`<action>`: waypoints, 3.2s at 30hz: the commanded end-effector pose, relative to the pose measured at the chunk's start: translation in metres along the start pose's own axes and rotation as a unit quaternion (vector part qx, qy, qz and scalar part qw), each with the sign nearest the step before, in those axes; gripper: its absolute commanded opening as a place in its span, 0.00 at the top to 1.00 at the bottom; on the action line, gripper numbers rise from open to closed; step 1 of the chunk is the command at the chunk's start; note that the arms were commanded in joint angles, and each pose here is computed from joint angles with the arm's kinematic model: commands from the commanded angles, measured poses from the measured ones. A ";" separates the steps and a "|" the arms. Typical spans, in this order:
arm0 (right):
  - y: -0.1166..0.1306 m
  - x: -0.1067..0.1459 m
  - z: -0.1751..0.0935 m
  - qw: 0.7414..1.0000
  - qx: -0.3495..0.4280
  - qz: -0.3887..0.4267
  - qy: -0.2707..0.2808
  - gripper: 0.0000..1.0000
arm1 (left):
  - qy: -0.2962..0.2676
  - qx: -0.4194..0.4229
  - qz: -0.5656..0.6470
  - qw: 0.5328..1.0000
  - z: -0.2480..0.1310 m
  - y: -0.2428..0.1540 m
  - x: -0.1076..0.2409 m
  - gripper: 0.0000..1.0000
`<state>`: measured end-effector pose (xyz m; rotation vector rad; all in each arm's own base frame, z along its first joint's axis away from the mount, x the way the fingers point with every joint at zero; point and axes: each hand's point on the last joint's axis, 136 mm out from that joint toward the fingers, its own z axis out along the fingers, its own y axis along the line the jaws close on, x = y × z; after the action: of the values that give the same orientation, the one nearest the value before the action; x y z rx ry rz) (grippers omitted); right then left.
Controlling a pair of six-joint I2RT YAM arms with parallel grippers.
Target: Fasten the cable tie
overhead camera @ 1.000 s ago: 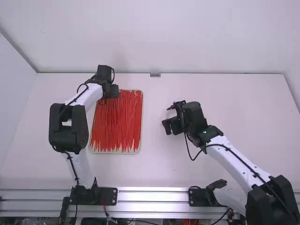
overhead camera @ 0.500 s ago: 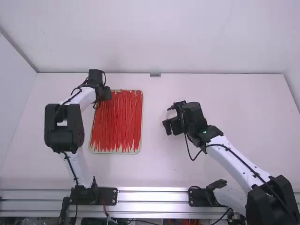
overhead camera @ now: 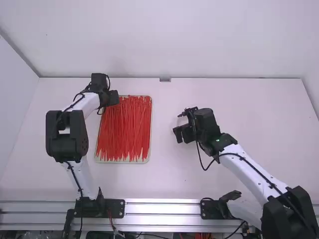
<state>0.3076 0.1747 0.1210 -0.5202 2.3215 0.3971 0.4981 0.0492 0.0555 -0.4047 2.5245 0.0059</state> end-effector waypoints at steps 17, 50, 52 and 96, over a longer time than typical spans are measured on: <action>0.001 -0.012 -0.004 1.000 -0.001 -0.004 -0.019 0.02 | 0.019 0.022 -0.004 1.000 0.028 -0.011 0.017 0.14; 0.001 -0.010 -0.004 1.000 -0.001 0.003 -0.015 0.02 | 0.008 0.001 -0.004 1.000 0.034 -0.002 0.022 0.60; 0.001 -0.010 -0.004 1.000 -0.001 0.003 -0.015 0.01 | 0.007 -0.011 -0.005 1.000 0.034 0.003 0.022 0.61; 0.001 -0.005 -0.004 1.000 0.000 0.004 -0.005 0.02 | 0.002 -0.019 -0.014 1.000 0.047 0.005 0.021 0.61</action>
<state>0.3057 0.1739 0.1189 -0.5088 2.3373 0.4006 0.5051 0.0554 0.0083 -0.4494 2.5176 0.0429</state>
